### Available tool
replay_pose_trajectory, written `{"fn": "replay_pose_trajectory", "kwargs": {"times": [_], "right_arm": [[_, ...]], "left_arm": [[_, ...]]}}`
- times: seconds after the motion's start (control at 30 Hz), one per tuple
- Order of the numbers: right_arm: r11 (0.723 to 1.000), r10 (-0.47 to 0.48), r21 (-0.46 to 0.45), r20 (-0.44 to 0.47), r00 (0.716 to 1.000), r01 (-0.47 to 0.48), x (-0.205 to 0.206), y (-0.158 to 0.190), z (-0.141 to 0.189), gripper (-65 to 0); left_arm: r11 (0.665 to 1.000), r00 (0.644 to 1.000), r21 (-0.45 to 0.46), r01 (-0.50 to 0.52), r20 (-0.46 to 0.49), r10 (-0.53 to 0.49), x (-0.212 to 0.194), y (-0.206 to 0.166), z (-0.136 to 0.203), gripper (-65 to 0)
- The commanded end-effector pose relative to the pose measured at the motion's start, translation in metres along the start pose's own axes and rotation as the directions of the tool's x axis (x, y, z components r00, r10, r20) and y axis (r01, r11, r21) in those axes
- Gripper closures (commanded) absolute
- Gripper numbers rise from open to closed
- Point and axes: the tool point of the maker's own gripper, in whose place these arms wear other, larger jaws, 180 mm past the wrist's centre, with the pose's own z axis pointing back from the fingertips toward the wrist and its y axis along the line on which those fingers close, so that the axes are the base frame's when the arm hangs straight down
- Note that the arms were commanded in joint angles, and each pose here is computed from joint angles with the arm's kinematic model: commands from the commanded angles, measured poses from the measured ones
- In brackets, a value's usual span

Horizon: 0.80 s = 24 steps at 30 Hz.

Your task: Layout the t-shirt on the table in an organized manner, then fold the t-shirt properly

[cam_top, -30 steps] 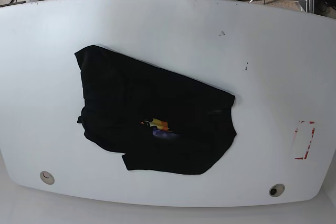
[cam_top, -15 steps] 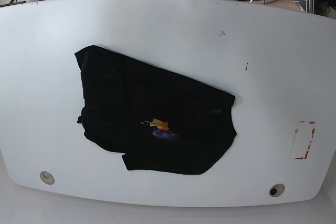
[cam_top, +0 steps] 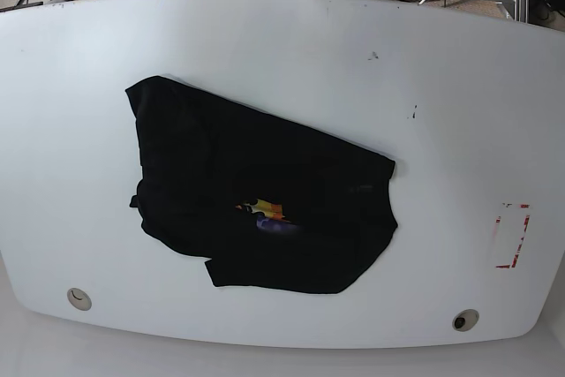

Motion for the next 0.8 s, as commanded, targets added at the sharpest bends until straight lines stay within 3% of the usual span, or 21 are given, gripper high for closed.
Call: {"fn": "replay_pose_trajectory", "kwargs": {"times": [0.0, 0.3, 0.43, 0.77], "right_arm": [[1.0, 0.001, 0.004, 0.015, 1.0, -0.001, 0.004, 0.0, 0.0, -8.4], [1.0, -0.003, 0.003, 0.104, 0.995, 0.002, 0.009, 0.0, 0.003, -7.9], [1.0, -0.003, 0.0, 0.101, 0.995, 0.003, 0.002, -0.001, 0.005, -7.9], [1.0, 0.019, -0.026, 0.189, 0.982, -0.014, 0.009, -0.004, 0.019, -7.9]], "left_arm": [[1.0, 1.0, 0.004, 0.0, -0.008, 0.0, -0.004, 0.003, 0.0, -11.4], [1.0, 1.0, 0.004, 0.001, -0.008, -0.001, -0.006, 0.003, 0.001, -11.4], [1.0, 1.0, 0.017, 0.005, 0.018, -0.005, -0.002, 0.008, 0.002, -11.4], [0.998, 0.995, 0.064, 0.024, 0.09, -0.03, -0.005, 0.024, 0.014, -11.4]]}}
